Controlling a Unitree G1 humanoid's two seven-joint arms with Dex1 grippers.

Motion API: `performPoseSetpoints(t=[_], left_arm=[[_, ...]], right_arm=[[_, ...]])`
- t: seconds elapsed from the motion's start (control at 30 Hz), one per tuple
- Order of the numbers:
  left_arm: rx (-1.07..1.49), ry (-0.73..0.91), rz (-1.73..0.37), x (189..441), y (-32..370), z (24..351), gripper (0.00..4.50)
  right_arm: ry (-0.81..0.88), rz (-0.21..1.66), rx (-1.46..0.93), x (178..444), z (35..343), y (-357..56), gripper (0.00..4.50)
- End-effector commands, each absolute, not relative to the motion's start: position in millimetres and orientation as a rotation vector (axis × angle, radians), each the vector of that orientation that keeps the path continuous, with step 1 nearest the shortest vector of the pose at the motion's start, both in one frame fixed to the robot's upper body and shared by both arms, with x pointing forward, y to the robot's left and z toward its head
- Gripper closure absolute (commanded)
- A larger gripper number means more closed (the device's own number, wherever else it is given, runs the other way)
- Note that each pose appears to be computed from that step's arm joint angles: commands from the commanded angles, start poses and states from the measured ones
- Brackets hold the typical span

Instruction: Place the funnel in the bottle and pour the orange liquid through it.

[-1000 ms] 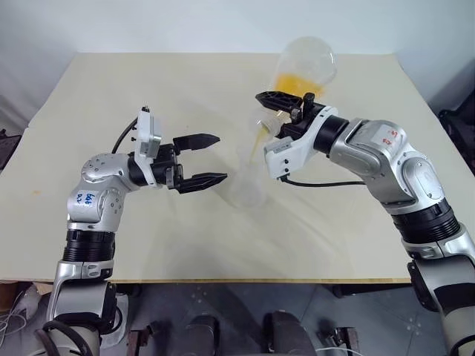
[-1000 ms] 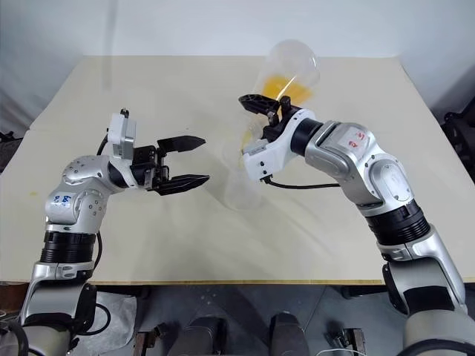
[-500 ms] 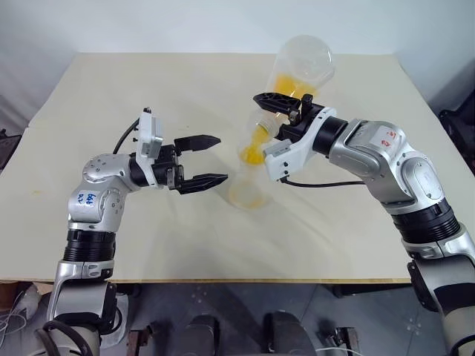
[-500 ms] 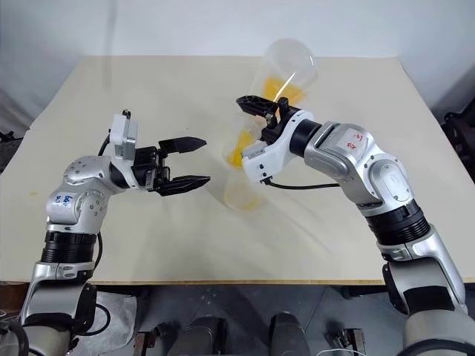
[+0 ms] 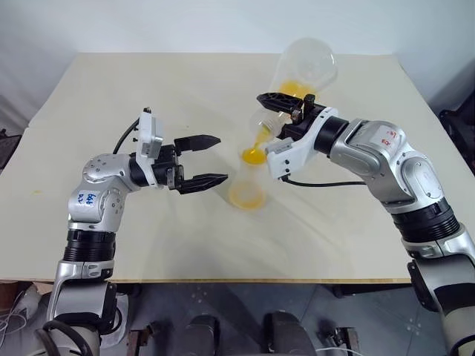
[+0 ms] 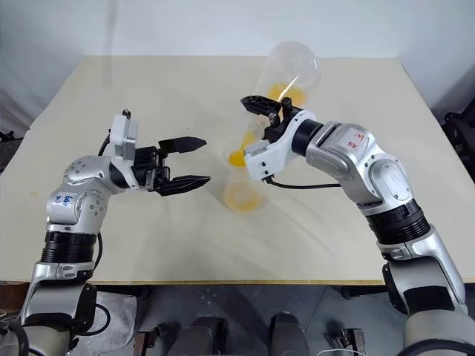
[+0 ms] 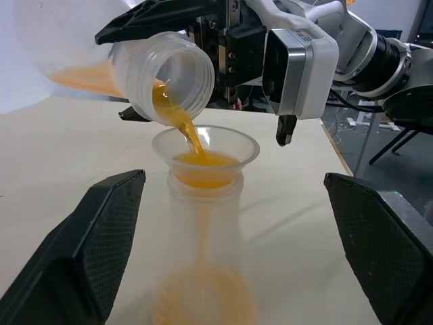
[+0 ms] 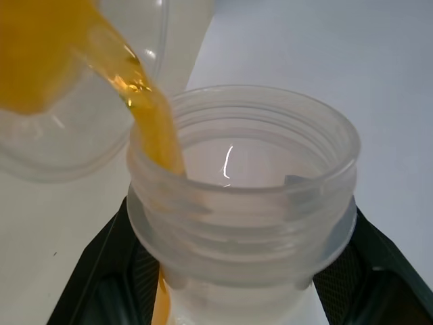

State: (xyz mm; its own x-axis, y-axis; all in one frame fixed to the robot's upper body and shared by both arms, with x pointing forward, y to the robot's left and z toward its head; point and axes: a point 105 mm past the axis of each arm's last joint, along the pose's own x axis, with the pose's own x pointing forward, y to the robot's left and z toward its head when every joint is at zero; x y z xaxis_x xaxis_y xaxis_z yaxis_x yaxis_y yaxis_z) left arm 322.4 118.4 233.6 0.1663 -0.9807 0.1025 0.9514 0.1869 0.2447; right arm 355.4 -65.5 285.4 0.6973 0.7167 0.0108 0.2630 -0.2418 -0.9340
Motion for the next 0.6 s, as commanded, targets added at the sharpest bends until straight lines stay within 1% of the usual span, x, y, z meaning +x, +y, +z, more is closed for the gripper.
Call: performPoseSetpoints(t=[0.03,0.6], left_arm=[[0.178,-0.300,-1.386,320.5,118.0,244.2,0.00],[0.180,-0.299,-1.383,320.1,118.3,243.8,0.00]], right_arm=[[-0.841,0.448,-1.800,348.8,307.2,-68.1,2.01],[-0.841,0.455,-1.809,348.4,305.8,-69.2,2.01]])
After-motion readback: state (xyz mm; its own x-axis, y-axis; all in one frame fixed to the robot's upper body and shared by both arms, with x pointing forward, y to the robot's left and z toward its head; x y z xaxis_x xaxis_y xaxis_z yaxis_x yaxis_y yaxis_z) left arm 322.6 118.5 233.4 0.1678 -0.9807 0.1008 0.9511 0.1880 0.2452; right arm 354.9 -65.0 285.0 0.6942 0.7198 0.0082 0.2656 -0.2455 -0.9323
